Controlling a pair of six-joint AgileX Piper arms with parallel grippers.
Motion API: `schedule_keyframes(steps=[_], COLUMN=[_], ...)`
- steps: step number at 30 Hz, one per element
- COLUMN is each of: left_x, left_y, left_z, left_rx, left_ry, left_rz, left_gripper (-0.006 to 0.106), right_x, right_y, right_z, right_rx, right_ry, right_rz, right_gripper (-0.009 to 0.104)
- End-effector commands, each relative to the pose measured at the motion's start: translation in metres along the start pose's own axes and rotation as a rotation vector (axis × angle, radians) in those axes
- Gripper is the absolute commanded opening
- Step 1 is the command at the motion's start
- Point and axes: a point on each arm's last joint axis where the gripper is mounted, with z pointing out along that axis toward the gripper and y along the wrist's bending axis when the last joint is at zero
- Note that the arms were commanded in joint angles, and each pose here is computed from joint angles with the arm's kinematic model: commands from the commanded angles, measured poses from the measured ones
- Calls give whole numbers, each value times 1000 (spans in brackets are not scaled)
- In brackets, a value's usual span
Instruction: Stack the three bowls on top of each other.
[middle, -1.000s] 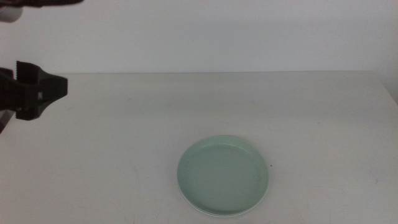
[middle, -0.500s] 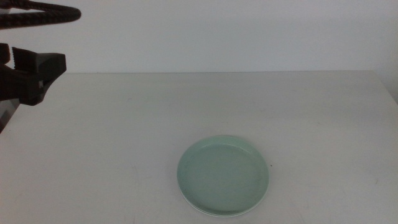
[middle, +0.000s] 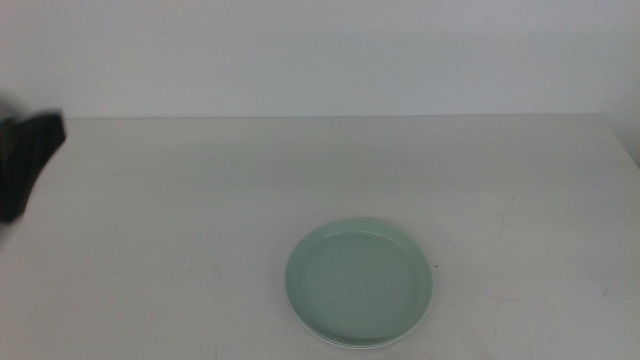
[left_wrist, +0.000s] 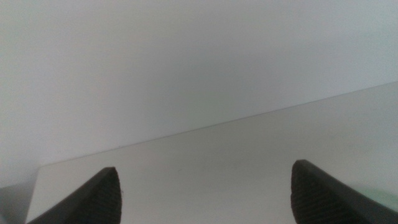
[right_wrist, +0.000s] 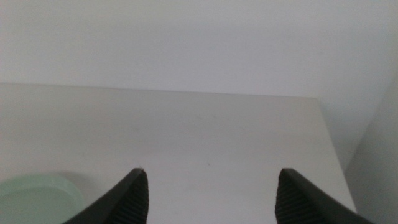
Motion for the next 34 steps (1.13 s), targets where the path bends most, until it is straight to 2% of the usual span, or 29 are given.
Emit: schedule_keyframes(steps=[1, 9, 19, 26, 34], left_x=[6, 110, 196, 199, 199], left_y=[0, -7, -11, -11, -11], left_z=[-15, -42, -35, -35, -35], left_rx=[-34, -55, -48, -45, -45], left_ry=[-112, -84, -1, 17, 17], left_rz=[7, 60, 53, 57, 57], left_gripper=[105, 105, 105, 105, 105], right_x=[7, 85, 136, 168, 168], right_y=[-2, -3, -5, -6, -7], right_z=[-8, -21, -12, -3, -4], right_rx=[29, 31, 35, 40, 51], right_ry=[-82, -82, -83, -93, -99], right_rz=[-46, -50, -50, -53, -74], right_gripper=[52, 52, 52, 52, 52])
